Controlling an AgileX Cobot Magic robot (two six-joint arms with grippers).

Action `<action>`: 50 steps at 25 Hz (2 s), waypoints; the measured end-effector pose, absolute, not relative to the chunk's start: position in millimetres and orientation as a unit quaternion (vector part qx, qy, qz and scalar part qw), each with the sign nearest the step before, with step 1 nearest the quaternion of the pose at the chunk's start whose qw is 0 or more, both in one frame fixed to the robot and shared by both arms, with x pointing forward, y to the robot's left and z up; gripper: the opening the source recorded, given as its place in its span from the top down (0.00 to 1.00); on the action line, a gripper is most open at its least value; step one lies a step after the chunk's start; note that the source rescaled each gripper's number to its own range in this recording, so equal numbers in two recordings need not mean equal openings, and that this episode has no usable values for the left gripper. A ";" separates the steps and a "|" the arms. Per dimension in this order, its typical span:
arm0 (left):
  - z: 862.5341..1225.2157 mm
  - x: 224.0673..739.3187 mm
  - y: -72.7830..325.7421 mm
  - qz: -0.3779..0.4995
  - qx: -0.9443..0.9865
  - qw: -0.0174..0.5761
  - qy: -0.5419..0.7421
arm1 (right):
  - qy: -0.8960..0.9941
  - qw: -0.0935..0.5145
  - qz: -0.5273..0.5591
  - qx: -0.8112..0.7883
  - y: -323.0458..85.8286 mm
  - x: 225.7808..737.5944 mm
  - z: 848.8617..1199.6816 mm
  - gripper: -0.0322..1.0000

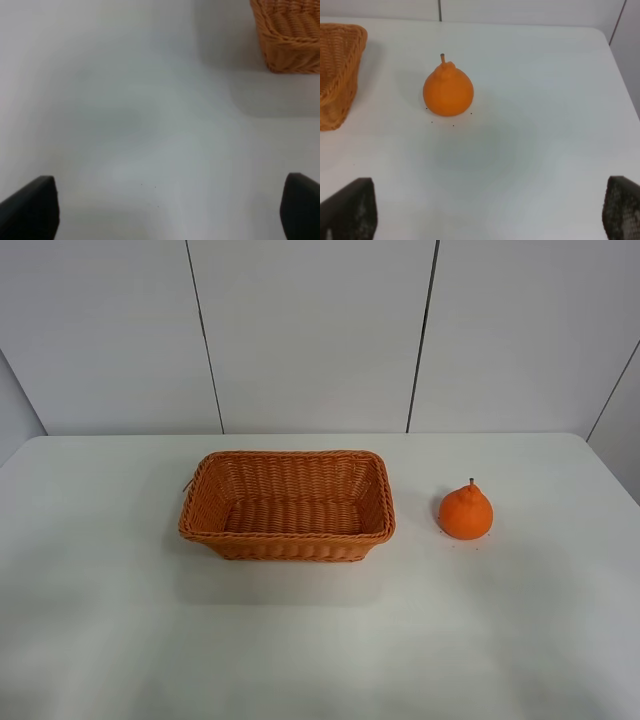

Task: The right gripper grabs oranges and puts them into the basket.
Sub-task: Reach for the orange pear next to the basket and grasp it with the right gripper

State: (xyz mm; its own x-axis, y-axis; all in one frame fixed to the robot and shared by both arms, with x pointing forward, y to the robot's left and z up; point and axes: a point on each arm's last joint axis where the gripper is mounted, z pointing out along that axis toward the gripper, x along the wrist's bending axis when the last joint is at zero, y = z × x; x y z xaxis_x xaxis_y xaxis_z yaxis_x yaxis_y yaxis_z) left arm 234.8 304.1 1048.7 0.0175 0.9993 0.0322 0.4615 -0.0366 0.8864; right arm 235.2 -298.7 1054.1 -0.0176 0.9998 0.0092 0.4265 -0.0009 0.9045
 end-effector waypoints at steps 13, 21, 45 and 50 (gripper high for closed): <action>1048.7 234.8 304.1 0.373 0.616 0.360 0.593 | 0.613 0.359 0.360 0.605 -299.3 258.7 1090.8 0.00; 1048.7 234.8 304.1 0.373 0.616 0.360 0.593 | 0.663 0.258 0.258 0.654 -296.3 383.0 1127.8 0.00; 1048.7 234.8 304.1 0.373 0.616 0.360 0.593 | 0.750 0.025 0.054 0.658 -239.6 660.4 975.9 0.00; 1048.7 234.8 304.1 0.373 0.616 0.360 0.593 | 0.745 0.028 0.053 0.664 -241.4 668.1 957.0 0.00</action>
State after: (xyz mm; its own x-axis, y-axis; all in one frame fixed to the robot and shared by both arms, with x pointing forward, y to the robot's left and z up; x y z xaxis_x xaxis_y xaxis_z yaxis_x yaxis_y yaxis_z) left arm 234.8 304.1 1048.7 0.0175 0.9993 0.0322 0.4615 -0.0366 0.8864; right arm 668.1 -241.4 957.0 -0.1153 0.9929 0.0284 0.9870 0.1113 0.1156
